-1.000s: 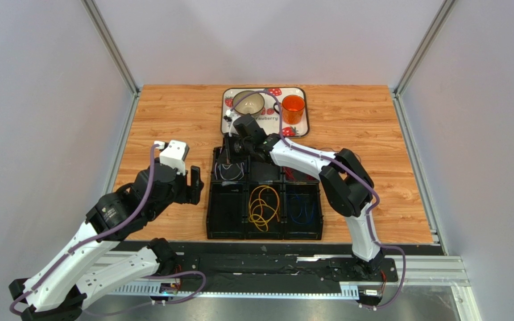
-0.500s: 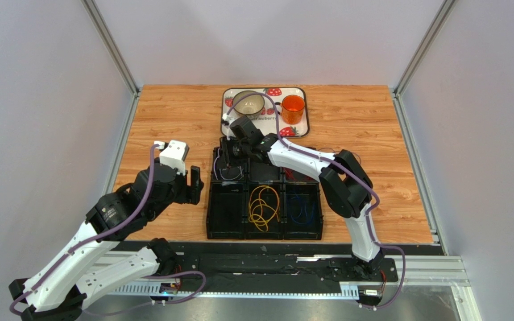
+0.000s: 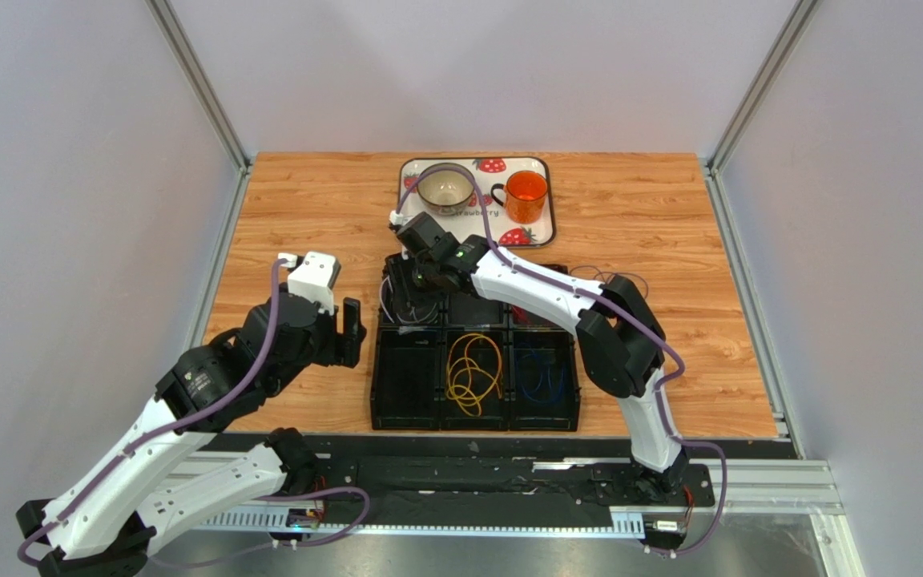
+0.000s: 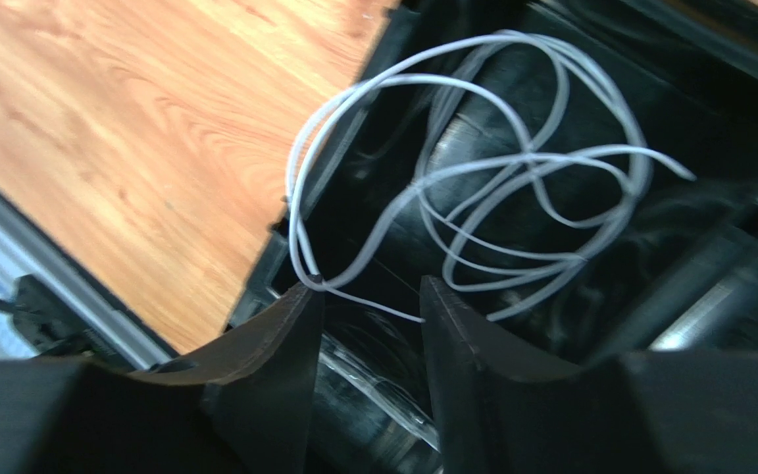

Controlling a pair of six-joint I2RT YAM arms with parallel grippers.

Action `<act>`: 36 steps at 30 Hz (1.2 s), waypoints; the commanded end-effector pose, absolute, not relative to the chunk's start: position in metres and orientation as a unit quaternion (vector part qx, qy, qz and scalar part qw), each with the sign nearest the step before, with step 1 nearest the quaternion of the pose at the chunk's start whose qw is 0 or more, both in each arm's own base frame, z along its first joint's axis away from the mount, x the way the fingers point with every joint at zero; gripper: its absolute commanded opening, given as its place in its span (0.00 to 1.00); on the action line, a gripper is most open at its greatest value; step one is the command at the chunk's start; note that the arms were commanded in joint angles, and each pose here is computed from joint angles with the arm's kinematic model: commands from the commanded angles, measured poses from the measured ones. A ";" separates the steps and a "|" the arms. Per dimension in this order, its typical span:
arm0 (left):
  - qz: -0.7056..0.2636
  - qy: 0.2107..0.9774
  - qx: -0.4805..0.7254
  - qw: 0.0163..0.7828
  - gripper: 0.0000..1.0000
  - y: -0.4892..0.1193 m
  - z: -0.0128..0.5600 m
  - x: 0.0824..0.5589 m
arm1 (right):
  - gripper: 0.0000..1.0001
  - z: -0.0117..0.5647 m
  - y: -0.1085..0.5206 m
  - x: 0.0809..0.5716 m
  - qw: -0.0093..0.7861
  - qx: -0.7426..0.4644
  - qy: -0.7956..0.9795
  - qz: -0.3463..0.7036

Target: Untangle the cables

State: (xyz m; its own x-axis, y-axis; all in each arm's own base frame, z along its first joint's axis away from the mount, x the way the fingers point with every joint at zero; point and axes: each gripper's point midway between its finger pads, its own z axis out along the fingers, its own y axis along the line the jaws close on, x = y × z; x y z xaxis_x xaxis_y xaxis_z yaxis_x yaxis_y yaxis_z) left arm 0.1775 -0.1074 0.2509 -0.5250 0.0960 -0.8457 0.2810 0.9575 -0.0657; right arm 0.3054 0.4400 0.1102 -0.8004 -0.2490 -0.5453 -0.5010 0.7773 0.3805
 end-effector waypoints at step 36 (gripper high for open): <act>-0.078 0.857 0.003 0.509 0.91 -0.061 0.266 0.178 | 1.00 0.196 0.341 0.312 0.335 -0.203 0.915 0.092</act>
